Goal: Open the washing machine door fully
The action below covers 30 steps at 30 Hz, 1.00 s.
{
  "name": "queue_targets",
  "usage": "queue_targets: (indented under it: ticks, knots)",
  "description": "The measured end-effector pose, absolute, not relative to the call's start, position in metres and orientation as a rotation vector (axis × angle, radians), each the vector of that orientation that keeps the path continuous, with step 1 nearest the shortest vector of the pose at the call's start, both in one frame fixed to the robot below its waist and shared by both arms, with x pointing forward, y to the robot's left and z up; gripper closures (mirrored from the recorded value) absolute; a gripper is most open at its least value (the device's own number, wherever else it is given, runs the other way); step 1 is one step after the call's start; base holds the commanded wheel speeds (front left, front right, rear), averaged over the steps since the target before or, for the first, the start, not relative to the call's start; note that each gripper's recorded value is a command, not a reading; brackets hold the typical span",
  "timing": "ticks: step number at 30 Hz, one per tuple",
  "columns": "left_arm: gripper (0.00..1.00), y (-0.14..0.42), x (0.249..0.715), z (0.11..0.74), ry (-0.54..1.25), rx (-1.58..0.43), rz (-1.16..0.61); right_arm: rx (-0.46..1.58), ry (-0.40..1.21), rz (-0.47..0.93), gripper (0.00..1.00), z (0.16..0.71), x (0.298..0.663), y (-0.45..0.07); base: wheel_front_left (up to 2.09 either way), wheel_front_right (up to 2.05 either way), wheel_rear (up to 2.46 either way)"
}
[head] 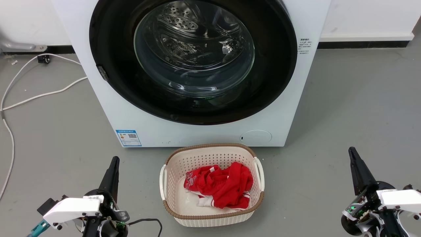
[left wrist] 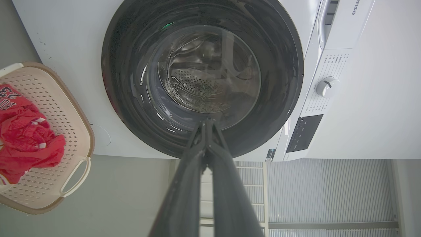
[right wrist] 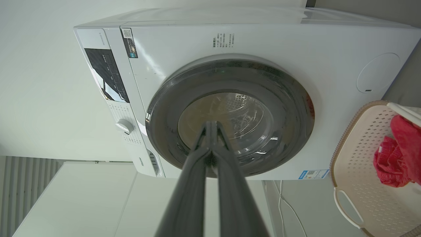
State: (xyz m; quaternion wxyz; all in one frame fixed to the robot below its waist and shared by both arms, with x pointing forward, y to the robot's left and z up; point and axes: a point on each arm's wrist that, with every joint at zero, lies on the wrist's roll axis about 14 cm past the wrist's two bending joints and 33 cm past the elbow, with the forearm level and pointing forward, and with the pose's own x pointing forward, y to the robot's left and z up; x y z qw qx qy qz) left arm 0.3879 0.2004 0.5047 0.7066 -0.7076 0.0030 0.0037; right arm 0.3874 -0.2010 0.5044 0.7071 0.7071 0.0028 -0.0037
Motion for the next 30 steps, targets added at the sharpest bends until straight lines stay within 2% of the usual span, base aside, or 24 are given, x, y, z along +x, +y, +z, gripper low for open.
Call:
queue_targets:
  ticks: [10,11,22,30]
  knots:
    - [1.00,0.200,0.387,0.503,0.010,-1.574,0.013,1.572,0.010,-0.012,1.00,0.503,0.387,-0.201,0.00,0.00,0.00]
    - [0.00,0.200,0.386,0.499,0.019,-1.577,0.022,1.573,0.020,-0.023,0.00,0.498,0.385,-0.201,0.00,0.00,0.00]
    - [0.00,0.195,0.384,0.507,-0.016,-1.535,0.015,1.520,-0.001,-0.029,0.00,0.501,0.382,-0.196,0.00,0.00,0.00]
    - [0.00,0.198,0.386,0.527,-0.077,-1.397,-0.010,1.354,-0.049,-0.005,0.00,0.517,0.385,-0.198,0.00,0.00,0.00]
